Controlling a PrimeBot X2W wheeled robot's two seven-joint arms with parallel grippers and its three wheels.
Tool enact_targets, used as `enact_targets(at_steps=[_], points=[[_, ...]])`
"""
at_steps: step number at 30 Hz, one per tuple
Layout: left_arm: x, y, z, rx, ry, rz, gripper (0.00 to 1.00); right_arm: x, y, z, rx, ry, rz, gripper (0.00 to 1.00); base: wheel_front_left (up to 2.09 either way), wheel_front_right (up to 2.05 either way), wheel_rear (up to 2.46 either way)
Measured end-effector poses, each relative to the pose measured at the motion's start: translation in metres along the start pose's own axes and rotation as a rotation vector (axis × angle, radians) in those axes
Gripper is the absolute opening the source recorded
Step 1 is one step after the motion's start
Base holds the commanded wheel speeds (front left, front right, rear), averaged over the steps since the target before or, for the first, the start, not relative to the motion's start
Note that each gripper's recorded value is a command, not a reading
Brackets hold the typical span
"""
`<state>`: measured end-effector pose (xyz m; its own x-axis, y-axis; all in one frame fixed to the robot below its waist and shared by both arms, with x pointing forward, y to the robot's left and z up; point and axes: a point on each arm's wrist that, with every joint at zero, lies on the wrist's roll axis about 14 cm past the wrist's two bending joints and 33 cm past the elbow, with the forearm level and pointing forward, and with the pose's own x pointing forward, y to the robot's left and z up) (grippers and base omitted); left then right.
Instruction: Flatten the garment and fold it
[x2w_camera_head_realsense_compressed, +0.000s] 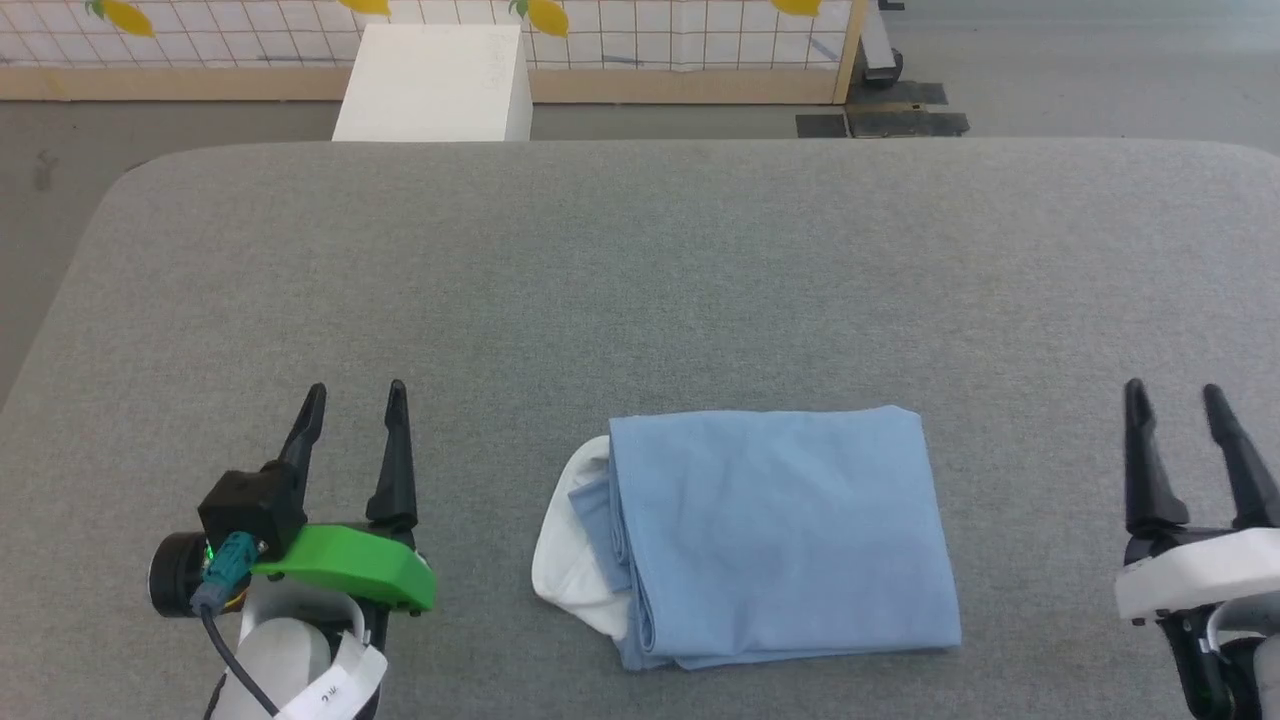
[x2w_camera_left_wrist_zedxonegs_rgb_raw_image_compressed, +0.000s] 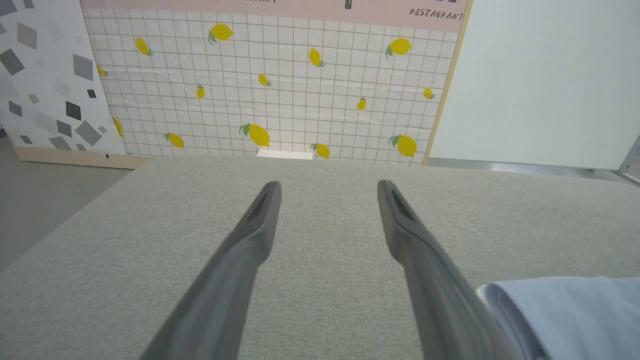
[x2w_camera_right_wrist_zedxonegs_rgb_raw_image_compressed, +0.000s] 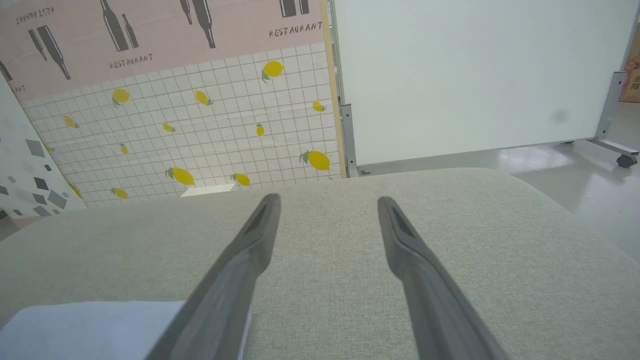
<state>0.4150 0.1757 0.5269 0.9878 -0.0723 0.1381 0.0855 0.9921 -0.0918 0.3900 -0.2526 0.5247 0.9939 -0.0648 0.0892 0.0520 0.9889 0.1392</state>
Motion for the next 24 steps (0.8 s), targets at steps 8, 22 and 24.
enact_targets(at_steps=[8, 22, 24], points=[[0.000, 0.003, -0.010, 0.002, 0.029, 0.006, 1.00, 0.005, 0.040, -0.058, -0.068, 0.426, 0.165, 1.00, 0.00, 0.00, 0.00], [0.000, 0.018, -0.024, -0.007, 0.062, 0.050, 1.00, -0.014, 0.079, -0.141, -0.251, 1.048, 0.309, 1.00, 0.00, 0.00, 0.00], [0.000, 0.021, -0.025, -0.006, 0.065, 0.060, 1.00, -0.017, 0.085, -0.152, -0.259, 1.091, 0.321, 1.00, 0.00, 0.00, 0.00]])
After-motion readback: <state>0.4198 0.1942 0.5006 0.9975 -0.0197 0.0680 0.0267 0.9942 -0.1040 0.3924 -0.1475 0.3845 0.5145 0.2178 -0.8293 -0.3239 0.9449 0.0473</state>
